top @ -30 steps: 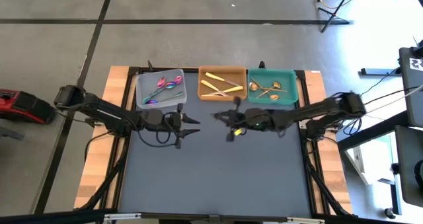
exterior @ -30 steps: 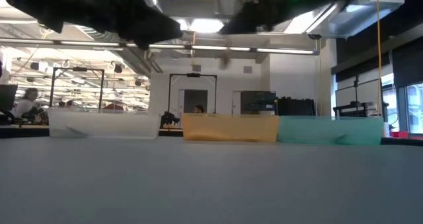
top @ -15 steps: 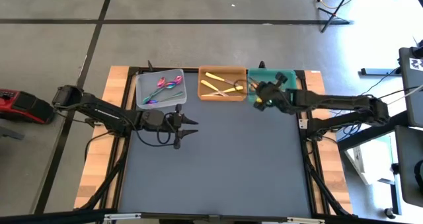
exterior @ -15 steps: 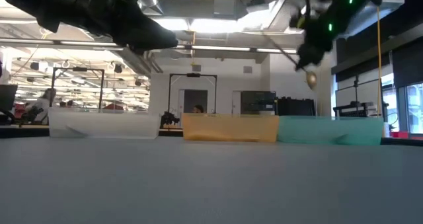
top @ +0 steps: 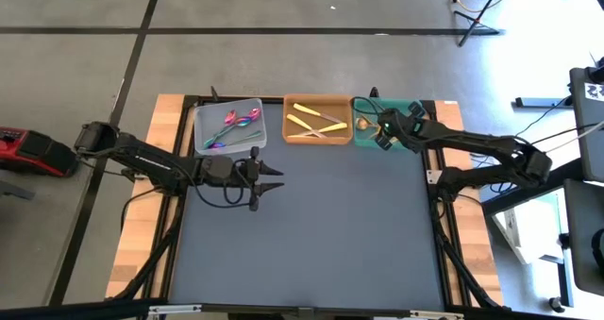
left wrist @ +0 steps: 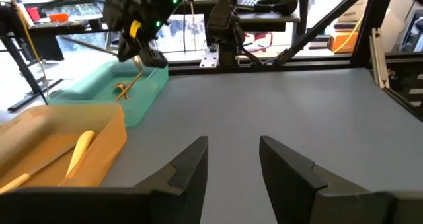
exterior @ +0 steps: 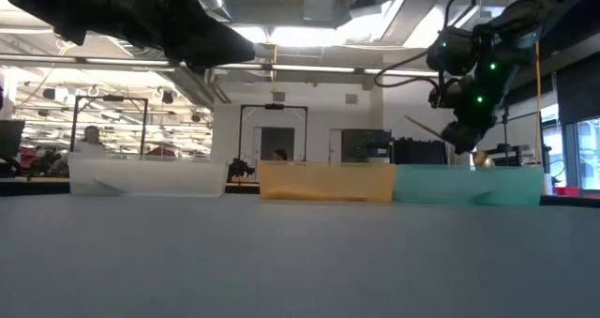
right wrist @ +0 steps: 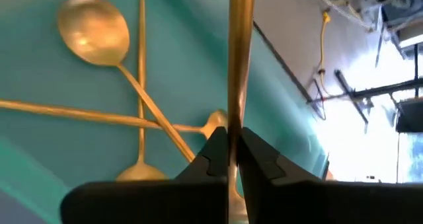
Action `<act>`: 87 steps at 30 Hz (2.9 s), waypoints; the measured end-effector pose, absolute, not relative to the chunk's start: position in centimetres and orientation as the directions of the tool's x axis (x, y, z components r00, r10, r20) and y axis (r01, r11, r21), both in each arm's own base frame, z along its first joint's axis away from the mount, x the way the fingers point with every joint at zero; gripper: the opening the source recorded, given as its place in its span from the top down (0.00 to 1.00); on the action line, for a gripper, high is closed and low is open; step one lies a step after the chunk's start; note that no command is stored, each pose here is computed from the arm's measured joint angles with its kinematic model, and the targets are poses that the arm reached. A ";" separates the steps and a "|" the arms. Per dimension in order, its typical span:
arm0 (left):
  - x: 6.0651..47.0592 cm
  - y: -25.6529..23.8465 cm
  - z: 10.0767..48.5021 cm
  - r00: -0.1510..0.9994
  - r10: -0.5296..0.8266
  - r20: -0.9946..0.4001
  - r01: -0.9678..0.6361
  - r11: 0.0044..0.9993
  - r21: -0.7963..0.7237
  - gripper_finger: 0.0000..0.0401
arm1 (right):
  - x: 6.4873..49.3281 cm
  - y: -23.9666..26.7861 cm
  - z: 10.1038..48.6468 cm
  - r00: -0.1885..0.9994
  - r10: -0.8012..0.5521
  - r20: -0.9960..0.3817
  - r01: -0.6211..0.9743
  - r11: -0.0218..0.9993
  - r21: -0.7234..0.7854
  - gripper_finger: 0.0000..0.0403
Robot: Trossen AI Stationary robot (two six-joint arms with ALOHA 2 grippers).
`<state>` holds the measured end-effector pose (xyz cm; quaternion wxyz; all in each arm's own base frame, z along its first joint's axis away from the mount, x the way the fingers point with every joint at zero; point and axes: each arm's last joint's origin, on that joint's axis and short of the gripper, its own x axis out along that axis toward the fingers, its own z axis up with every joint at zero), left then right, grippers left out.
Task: Sort silverware by color (type)
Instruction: Put the golden spoon into the green bin, then return to Home Position
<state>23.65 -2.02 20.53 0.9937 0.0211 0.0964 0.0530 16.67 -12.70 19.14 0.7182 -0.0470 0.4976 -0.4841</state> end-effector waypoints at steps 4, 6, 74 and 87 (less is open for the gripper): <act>23.7 -2.0 20.6 0.977 0.109 -0.184 -0.102 0.994 0.051 0.67 | 16.3 -13.2 18.7 -0.004 -0.734 -0.679 0.688 0.491 -0.534 0.94; 23.7 -2.0 20.6 0.977 0.109 -0.184 -0.101 0.994 0.051 0.67 | 16.2 -13.3 18.6 -0.003 -0.724 -0.690 0.701 0.491 -0.518 0.88; 10.5 0.1 16.0 0.974 0.213 -0.073 -0.218 0.973 -0.078 0.99 | 9.9 -1.9 16.6 0.995 -0.095 -0.006 0.094 0.960 0.265 0.99; 10.4 0.1 16.2 0.973 0.226 -0.055 -0.231 0.967 -0.104 1.00 | 9.9 -2.3 16.3 0.980 -0.197 -0.035 0.200 0.952 0.231 0.99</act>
